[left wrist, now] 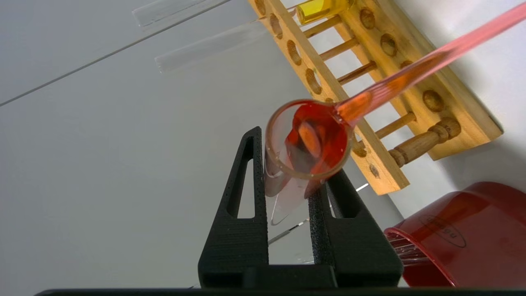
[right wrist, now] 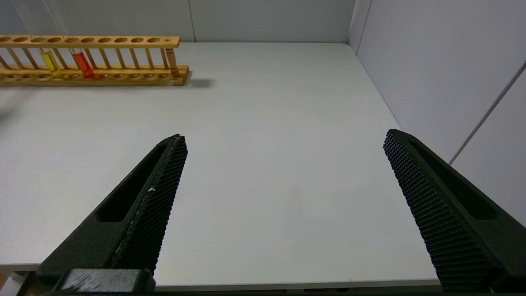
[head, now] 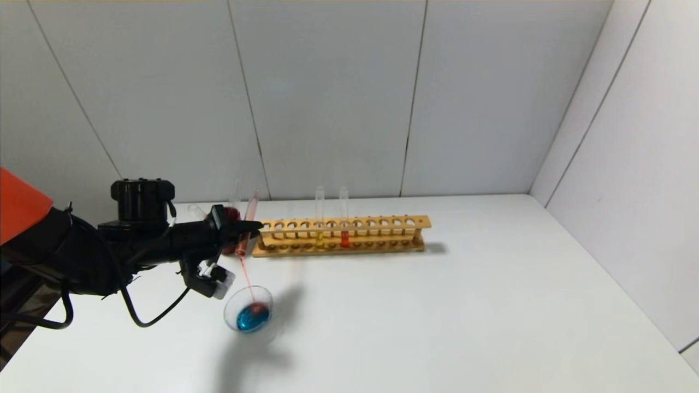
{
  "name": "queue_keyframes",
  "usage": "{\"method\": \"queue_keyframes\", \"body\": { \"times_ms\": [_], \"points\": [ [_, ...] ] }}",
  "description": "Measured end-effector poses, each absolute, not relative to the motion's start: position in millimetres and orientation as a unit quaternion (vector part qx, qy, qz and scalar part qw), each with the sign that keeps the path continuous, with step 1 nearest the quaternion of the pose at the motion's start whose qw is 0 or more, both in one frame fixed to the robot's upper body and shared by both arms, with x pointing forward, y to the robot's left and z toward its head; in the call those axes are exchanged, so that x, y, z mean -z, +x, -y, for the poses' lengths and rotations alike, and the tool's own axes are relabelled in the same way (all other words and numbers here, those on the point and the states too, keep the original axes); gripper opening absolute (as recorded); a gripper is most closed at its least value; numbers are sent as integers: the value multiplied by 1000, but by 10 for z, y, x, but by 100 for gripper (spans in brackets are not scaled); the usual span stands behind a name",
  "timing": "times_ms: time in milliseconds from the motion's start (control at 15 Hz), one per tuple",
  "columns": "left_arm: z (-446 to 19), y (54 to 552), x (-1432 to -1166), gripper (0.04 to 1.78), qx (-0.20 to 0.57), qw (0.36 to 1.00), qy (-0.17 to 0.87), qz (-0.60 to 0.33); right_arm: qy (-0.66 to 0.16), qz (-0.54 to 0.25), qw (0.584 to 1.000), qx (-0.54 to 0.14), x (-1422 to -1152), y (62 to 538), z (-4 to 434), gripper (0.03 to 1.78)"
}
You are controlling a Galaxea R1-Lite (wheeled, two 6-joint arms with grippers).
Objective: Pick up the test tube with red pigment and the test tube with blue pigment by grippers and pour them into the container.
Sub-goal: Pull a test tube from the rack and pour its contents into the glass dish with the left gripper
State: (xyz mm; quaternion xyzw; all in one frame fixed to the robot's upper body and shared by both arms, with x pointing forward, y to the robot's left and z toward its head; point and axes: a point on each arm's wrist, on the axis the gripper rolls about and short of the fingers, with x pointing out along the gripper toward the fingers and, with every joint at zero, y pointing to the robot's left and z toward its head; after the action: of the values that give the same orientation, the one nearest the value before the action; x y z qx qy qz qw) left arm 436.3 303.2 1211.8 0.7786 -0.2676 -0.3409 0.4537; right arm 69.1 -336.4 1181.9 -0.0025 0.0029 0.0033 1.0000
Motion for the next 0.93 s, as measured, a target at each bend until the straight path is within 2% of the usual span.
{"method": "queue_keyframes", "body": {
  "times_ms": [933],
  "points": [
    [-2993, 4345, -12214, 33, 304, 439, 792, 295, -3, -3, 1000, -4, -11819, 691, 3364, 175]
  ]
}}
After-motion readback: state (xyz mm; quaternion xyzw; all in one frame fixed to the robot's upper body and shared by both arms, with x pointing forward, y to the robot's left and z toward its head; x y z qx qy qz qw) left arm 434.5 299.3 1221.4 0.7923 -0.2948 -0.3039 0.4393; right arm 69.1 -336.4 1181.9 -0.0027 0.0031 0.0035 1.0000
